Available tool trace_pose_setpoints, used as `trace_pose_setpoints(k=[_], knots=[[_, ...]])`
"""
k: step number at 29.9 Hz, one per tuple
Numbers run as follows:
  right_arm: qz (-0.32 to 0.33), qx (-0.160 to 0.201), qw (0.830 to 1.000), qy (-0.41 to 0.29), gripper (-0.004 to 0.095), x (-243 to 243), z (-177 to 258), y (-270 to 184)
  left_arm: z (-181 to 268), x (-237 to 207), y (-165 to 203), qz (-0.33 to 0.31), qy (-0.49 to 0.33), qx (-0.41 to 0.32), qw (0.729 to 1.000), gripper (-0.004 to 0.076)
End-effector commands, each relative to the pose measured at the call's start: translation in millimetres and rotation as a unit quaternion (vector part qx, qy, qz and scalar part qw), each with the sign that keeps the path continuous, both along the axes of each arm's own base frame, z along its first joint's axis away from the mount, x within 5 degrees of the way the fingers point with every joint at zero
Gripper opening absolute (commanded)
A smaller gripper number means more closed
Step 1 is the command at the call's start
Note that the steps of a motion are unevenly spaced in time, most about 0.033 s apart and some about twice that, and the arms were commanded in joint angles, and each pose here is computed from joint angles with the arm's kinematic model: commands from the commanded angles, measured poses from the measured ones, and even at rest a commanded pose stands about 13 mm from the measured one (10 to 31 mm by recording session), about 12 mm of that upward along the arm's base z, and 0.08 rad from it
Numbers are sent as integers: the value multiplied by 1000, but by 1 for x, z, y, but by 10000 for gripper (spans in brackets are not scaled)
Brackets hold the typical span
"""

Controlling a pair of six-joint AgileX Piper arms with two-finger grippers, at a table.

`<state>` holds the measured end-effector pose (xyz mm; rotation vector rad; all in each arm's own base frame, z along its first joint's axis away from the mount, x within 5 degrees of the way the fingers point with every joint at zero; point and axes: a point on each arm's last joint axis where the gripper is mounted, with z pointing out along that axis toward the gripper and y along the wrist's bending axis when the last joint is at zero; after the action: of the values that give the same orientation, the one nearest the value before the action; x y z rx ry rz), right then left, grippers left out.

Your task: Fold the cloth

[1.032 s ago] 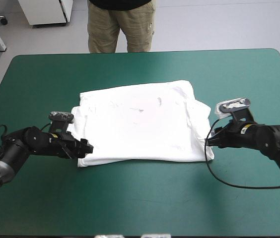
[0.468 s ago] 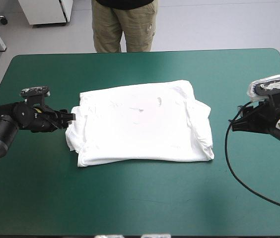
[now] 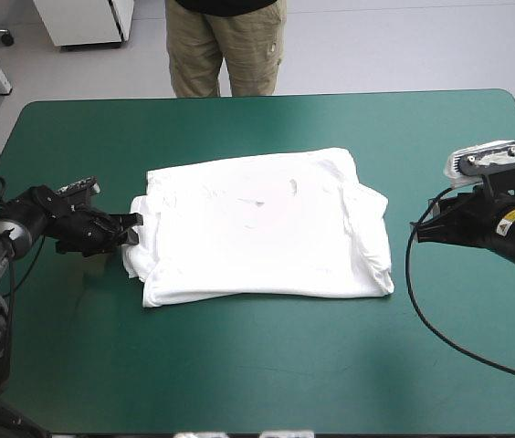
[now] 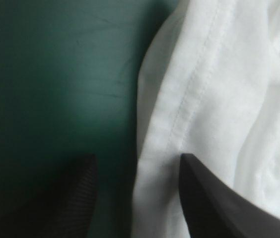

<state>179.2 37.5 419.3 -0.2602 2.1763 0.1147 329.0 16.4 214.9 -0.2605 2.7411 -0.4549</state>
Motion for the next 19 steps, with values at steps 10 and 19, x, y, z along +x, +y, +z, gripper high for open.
trace_pose_setpoints(k=[10,19], knots=[[2,17,999,-48,391,1,14,1,17,7,-2,-15,-51,-5,999,-4],[2,16,999,-49,391,1,14,1,73,2,-17,-65,-116,-36,990,-9]])
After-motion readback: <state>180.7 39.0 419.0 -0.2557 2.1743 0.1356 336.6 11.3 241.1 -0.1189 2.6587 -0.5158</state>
